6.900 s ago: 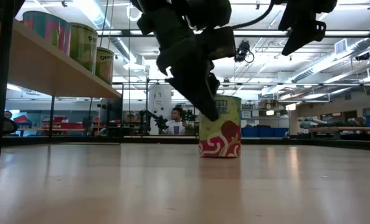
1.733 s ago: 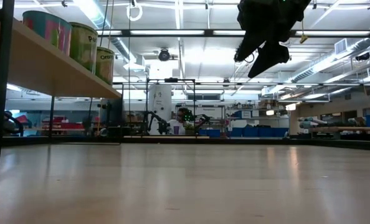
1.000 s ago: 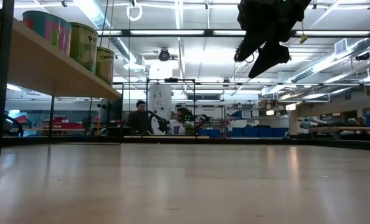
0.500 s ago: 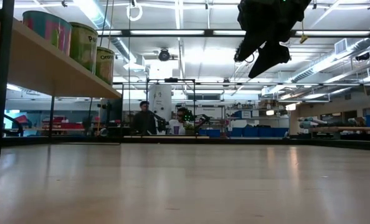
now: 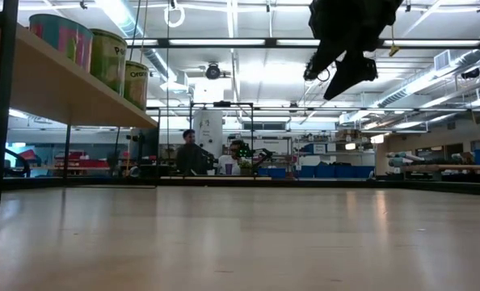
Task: Pick and place cans onto a shelf
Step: Put the canned mixed fruits on the shelf
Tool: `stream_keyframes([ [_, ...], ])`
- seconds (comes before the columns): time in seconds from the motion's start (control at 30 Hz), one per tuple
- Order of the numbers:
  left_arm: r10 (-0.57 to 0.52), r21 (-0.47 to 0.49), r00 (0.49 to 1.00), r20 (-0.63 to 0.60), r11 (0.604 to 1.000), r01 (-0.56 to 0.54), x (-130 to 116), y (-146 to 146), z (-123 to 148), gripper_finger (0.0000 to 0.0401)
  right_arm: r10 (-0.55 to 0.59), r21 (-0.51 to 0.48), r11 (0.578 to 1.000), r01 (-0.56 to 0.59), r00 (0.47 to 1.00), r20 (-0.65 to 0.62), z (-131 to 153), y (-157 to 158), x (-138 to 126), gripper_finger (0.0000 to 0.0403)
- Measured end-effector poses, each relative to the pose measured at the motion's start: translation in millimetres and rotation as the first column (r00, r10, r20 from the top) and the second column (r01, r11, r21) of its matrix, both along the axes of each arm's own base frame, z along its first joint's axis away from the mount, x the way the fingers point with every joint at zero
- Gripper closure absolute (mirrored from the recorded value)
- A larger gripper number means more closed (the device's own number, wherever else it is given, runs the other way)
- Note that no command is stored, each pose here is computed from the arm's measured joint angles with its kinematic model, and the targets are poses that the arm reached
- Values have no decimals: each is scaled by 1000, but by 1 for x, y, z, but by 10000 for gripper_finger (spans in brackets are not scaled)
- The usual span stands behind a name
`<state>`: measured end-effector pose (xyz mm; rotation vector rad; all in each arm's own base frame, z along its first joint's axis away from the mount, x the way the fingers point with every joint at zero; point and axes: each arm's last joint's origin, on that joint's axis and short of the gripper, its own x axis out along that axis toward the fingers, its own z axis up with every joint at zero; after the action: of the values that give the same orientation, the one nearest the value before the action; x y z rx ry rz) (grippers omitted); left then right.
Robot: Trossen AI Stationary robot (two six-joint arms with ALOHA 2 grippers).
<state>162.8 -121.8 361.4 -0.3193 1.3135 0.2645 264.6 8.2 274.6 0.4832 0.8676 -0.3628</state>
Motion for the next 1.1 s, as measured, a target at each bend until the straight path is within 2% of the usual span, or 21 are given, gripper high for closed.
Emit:
stream_keyframes([
  [0.1,26,57,988,150,998,-35,3,3,18,386,3,11,1000,-3,1000,0,15,2,-2,56],
  [0.23,2,188,936,353,979,-74,8,10,40,391,31,1,1000,-31,997,-69,44,8,-11,56],
  [0.37,-64,255,858,509,964,-79,30,20,56,396,91,-4,996,-92,987,-133,63,22,-23,56],
  [0.43,-107,283,796,596,956,-83,46,27,66,397,141,2,990,-143,974,-177,66,33,-30,56],
  [0.47,-138,301,749,648,950,-86,56,32,73,397,169,11,985,-170,966,-198,66,38,-32,56],
  [0.5,-168,310,682,712,947,-90,67,38,83,397,196,20,980,-196,954,-225,65,43,-36,56],
  [0.63,-310,339,364,878,941,-15,102,64,116,398,213,49,977,-209,914,-346,60,57,-52,56],
  [0.7,-313,331,263,912,943,-23,107,77,126,398,199,56,980,-193,903,-380,61,62,-62,56],
  [0.73,-309,328,242,920,944,-41,107,84,129,398,191,54,981,-184,905,-381,63,65,-67,56],
  [0.8,-298,328,253,920,941,-83,108,97,130,398,172,39,985,-170,915,-364,67,69,-78,56],
  [0.87,-258,304,298,919,945,-120,110,111,126,397,165,41,986,-161,924,-344,70,72,-88,56],
  [0.97,-134,227,444,886,960,-163,108,130,110,395,144,64,989,-131,938,-314,74,73,-102,56],
  [1.03,-29,179,578,815,963,-204,102,141,95,394,125,79,991,-107,948,-294,75,73,-109,56],
  [1.1,59,158,672,738,953,-257,95,149,83,394,109,83,993,-89,953,-282,75,72,-114,56],
])
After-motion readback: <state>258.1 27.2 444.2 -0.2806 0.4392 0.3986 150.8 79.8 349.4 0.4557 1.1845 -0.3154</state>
